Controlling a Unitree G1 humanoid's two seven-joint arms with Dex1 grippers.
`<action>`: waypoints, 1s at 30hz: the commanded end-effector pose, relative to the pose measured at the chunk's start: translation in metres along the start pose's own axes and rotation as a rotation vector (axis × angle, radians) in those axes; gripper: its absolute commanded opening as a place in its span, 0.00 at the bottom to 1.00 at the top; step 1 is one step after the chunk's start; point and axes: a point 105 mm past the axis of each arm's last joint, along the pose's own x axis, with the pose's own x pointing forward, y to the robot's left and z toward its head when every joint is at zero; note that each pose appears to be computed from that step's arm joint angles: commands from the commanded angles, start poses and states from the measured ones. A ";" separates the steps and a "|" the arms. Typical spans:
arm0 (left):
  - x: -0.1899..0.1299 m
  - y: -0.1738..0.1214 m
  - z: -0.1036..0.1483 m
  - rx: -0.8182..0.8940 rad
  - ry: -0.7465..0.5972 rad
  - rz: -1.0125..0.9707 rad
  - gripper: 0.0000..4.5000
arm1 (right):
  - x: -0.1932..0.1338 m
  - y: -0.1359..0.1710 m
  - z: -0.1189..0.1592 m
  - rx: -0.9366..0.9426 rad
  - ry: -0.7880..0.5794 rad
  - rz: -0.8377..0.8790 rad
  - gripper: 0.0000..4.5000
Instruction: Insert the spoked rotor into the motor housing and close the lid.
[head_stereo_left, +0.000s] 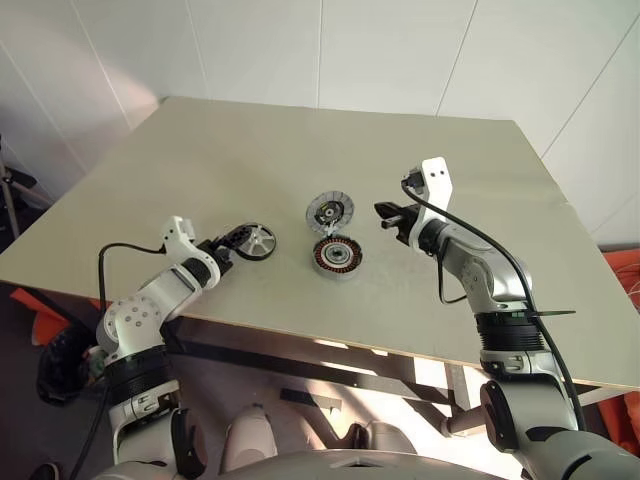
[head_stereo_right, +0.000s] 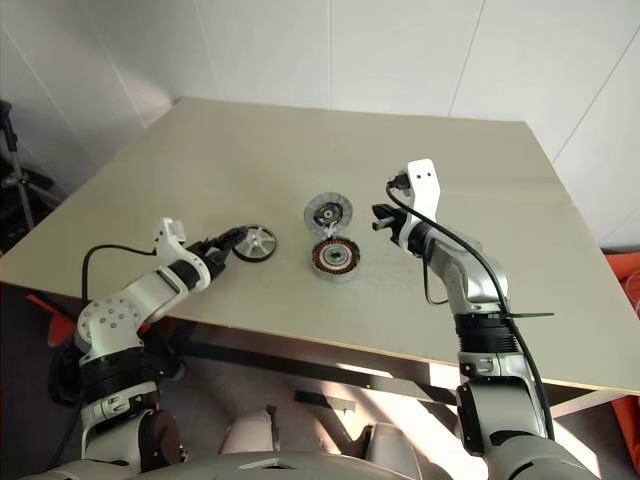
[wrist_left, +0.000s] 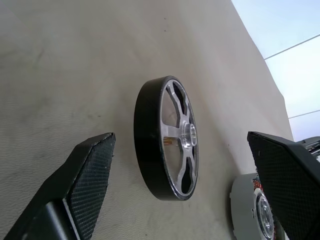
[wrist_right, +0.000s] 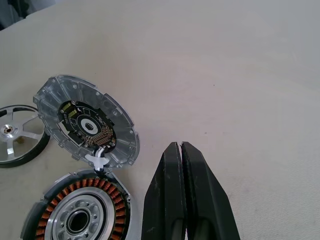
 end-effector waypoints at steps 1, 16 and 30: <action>0.001 -0.002 0.004 0.016 -0.004 0.015 1.00 | -0.002 0.002 0.025 -0.030 -0.085 0.005 0.01; 0.004 -0.016 0.002 -0.037 0.010 -0.081 1.00 | 0.000 0.007 0.025 -0.025 -0.089 0.017 0.01; 0.005 -0.016 0.000 -0.049 0.023 -0.092 1.00 | -0.027 0.006 -0.017 0.093 0.055 0.172 0.01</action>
